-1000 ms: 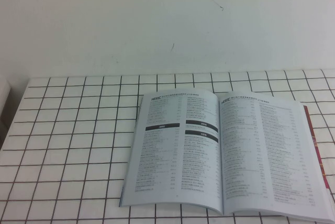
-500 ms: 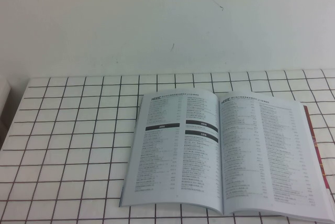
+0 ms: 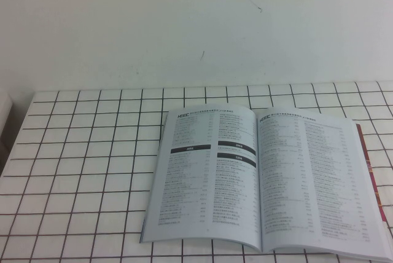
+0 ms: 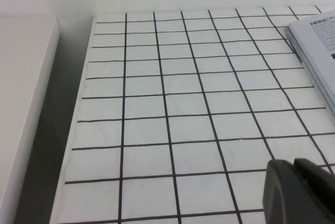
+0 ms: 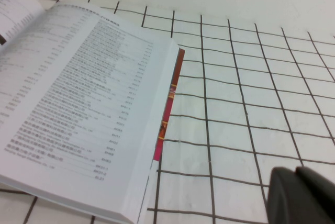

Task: Close book
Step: 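Close the open booklet and leave it lying on the table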

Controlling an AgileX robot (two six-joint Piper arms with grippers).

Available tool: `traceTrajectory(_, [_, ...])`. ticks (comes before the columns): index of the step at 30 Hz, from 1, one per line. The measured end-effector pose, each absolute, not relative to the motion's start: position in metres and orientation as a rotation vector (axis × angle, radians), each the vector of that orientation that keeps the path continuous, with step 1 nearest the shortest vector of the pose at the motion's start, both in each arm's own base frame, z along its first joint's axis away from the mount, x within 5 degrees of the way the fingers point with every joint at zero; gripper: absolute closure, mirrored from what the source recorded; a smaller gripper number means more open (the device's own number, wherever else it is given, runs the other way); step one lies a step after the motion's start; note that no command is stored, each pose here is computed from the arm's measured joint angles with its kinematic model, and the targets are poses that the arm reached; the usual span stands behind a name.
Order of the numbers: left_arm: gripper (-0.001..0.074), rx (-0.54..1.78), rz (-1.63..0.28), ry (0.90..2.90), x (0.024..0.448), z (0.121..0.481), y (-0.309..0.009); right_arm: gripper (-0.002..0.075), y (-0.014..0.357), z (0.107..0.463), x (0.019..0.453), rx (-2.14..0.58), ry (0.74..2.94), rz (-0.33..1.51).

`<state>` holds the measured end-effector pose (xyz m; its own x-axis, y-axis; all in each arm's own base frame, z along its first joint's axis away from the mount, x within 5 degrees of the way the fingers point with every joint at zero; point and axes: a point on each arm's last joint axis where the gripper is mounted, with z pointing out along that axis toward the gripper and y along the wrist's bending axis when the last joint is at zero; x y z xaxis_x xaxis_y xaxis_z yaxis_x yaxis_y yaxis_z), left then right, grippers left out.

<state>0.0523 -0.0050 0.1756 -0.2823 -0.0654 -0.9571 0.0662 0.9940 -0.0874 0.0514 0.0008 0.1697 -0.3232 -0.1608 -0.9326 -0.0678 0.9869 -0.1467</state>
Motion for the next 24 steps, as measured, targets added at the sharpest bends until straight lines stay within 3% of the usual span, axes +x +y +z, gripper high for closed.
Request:
traceTrajectory(19, [0.0738, 0.001, -0.127, 1.853, 0.0523, 0.1756, -0.0050, 0.0729, 0.0008, 0.1697, 0.0514, -0.170, 1.901, -0.098])
traceTrajectory(24, [0.0738, 0.000, -0.130, 1.760, 0.0546, 0.1822, -0.0050, 0.0729, 0.0009, 0.1749, 0.0540, -0.164, 1.817, -0.103])
